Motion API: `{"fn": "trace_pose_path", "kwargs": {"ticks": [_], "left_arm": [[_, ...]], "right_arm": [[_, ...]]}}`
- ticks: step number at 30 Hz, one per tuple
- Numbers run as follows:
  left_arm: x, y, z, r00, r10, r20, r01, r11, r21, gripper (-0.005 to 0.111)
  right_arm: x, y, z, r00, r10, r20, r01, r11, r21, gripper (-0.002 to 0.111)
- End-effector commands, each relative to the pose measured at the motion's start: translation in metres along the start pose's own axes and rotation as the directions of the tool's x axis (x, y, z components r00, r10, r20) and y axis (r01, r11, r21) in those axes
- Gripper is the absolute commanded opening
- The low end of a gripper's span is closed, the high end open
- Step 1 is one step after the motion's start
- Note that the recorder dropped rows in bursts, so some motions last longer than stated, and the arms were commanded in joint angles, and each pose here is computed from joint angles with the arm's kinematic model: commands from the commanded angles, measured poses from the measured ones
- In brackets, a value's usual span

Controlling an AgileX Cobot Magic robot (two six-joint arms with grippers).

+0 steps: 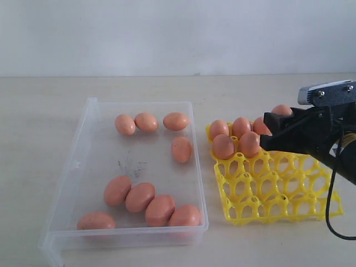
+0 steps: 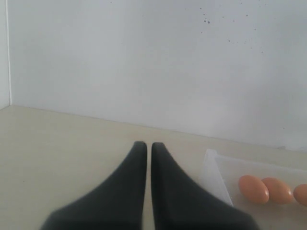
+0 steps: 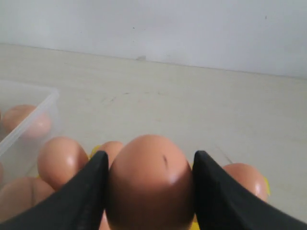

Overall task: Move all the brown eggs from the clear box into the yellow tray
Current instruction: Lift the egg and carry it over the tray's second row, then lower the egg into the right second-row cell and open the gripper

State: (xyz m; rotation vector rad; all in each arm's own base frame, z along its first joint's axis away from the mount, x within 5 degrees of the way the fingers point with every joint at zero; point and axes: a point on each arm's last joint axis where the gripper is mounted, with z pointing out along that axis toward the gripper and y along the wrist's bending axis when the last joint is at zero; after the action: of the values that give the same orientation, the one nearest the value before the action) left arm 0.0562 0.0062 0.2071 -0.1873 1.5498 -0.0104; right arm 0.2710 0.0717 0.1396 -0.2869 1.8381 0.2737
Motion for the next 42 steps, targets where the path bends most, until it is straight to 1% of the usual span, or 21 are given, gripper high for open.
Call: {"fn": "trace_pose_path", "kwargs": {"ticks": [1,3,8,18,21,23,26,30,35,39,41,42], "left_arm": [[0.001,0.0,0.0,1.0,-0.018,0.002,0.018,1.0,0.002,0.004],[0.001,0.0,0.0,1.0,-0.018,0.002,0.018,1.0,0.002,0.004],[0.001,0.0,0.0,1.0,-0.018,0.002,0.018,1.0,0.002,0.004],[0.001,0.0,0.0,1.0,-0.018,0.002,0.018,1.0,0.002,0.004],[0.001,0.0,0.0,1.0,-0.018,0.002,0.018,1.0,0.002,0.004],[0.001,0.0,0.0,1.0,-0.018,0.002,0.018,1.0,0.002,0.004],[0.001,0.0,0.0,1.0,-0.018,0.002,0.018,1.0,0.002,0.004],[0.001,0.0,0.0,1.0,-0.018,0.002,0.018,1.0,0.002,0.004],[0.001,0.0,0.0,1.0,-0.018,0.002,0.018,1.0,0.002,0.004],[0.001,0.0,0.0,1.0,-0.018,0.002,0.018,1.0,0.002,0.004],[0.001,0.0,0.0,1.0,-0.018,0.002,0.018,1.0,0.002,0.004],[0.001,0.0,0.0,1.0,-0.018,0.002,0.018,1.0,0.002,0.004]], "right_arm": [[0.012,-0.003,0.005,0.999,0.015,0.03,-0.015,1.0,-0.002,0.0],[0.017,-0.003,0.008,0.999,0.035,0.033,-0.035,0.999,-0.006,0.0],[0.026,-0.003,0.01,0.999,0.039,0.011,-0.039,0.999,-0.006,0.0],[0.026,-0.003,0.012,1.0,0.019,0.004,-0.019,1.0,-0.008,0.0],[0.027,-0.003,0.017,0.999,0.009,-0.051,-0.01,1.0,-0.01,0.0],[0.027,-0.002,0.02,0.999,-0.001,-0.047,-0.001,1.0,-0.027,0.0],[0.029,-0.002,0.021,1.0,0.003,-0.026,-0.004,1.0,-0.03,0.0],[0.037,-0.004,0.024,0.998,0.018,-0.058,-0.019,1.0,-0.012,0.0],[0.037,-0.005,0.024,0.998,0.023,-0.062,-0.023,1.0,-0.003,0.0],[0.038,-0.002,0.024,0.997,-0.001,-0.071,-0.002,0.999,-0.039,0.0],[0.038,-0.001,0.024,0.997,-0.007,-0.074,0.003,0.999,-0.05,0.01],[0.038,-0.001,0.024,0.997,-0.007,-0.074,0.003,0.999,-0.05,0.022]]}}
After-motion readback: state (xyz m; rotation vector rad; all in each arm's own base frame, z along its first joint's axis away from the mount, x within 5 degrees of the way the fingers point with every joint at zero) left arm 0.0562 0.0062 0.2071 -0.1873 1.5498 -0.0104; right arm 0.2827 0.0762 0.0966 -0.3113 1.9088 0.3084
